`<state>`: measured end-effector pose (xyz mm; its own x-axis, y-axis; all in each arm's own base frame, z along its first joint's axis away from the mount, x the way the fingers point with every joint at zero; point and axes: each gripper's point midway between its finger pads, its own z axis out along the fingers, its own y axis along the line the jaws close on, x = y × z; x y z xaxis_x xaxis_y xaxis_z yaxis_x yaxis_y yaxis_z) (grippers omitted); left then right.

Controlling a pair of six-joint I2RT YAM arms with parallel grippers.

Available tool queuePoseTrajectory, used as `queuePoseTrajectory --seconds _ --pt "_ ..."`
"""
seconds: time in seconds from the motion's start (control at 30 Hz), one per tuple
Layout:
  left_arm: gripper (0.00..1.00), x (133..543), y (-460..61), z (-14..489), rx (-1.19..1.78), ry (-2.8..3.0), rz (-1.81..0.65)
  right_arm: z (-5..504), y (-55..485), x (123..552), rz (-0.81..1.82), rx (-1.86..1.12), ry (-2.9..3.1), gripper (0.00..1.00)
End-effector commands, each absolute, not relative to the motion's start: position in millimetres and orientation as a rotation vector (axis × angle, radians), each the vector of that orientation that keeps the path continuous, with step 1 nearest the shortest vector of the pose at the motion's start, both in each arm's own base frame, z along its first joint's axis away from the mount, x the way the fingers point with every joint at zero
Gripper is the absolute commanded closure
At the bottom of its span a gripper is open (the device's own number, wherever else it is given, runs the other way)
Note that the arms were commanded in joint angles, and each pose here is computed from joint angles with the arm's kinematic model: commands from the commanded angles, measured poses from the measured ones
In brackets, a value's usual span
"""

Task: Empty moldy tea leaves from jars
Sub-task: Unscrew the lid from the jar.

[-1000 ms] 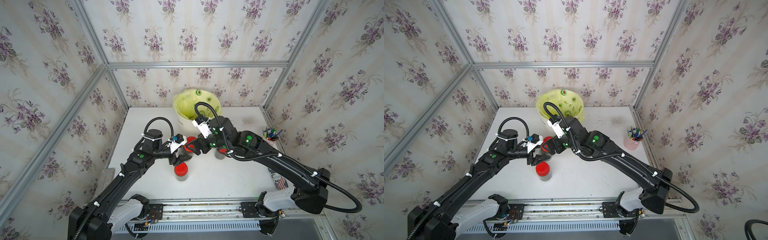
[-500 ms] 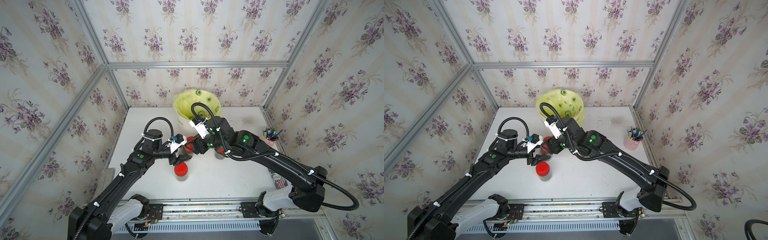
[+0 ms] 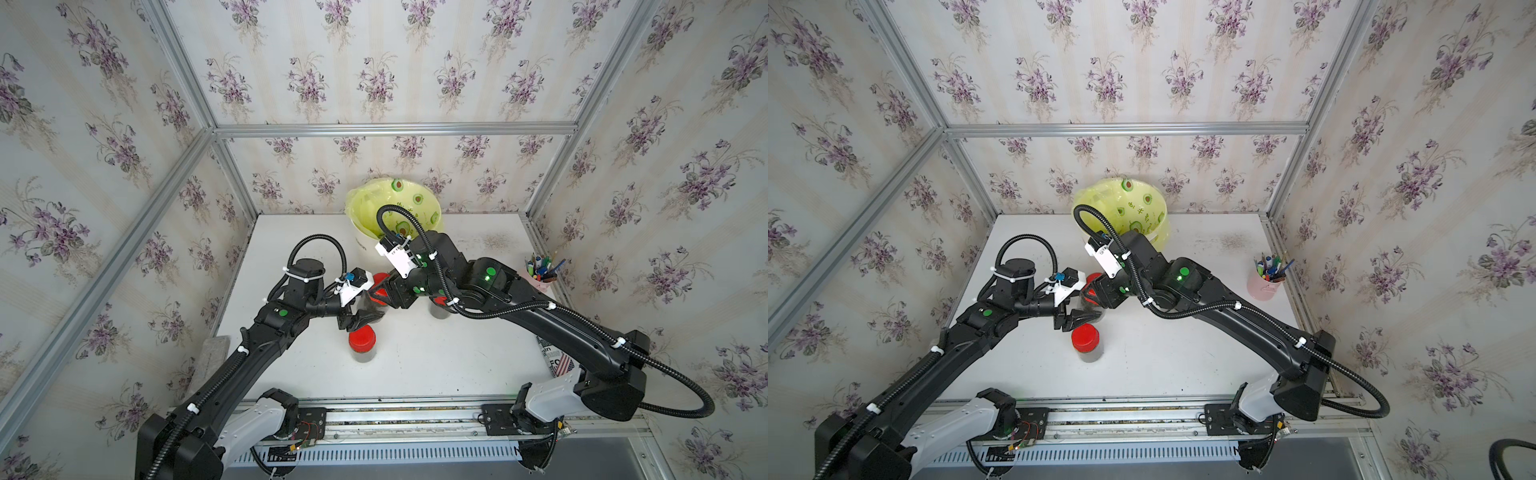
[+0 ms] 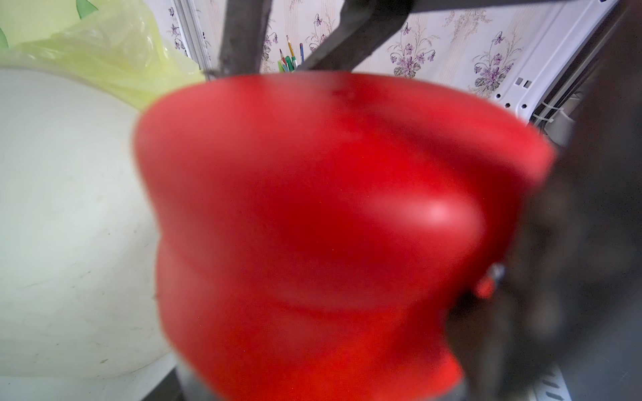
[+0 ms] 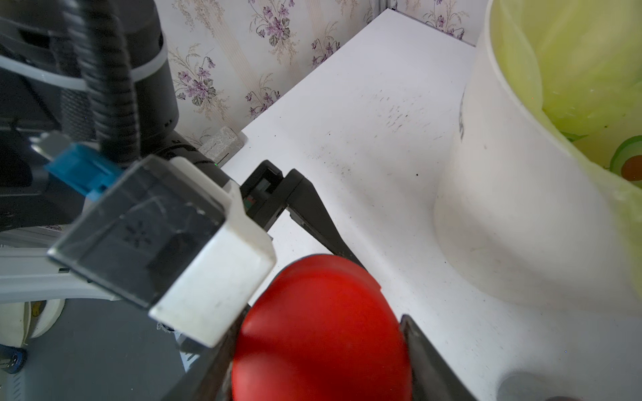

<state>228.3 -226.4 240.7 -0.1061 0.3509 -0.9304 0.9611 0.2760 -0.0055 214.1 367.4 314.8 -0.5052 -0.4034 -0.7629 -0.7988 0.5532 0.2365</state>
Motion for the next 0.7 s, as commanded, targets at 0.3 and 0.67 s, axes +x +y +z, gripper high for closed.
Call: queuePoseTrajectory --seconds 0.3,0.67 --pt "0.54 225 -229 248 1.243 1.592 -0.860 339 373 204 0.833 -1.175 1.898 0.59" --pt "0.55 222 -230 250 1.248 1.584 -0.880 346 373 196 0.874 -1.390 1.657 0.58"
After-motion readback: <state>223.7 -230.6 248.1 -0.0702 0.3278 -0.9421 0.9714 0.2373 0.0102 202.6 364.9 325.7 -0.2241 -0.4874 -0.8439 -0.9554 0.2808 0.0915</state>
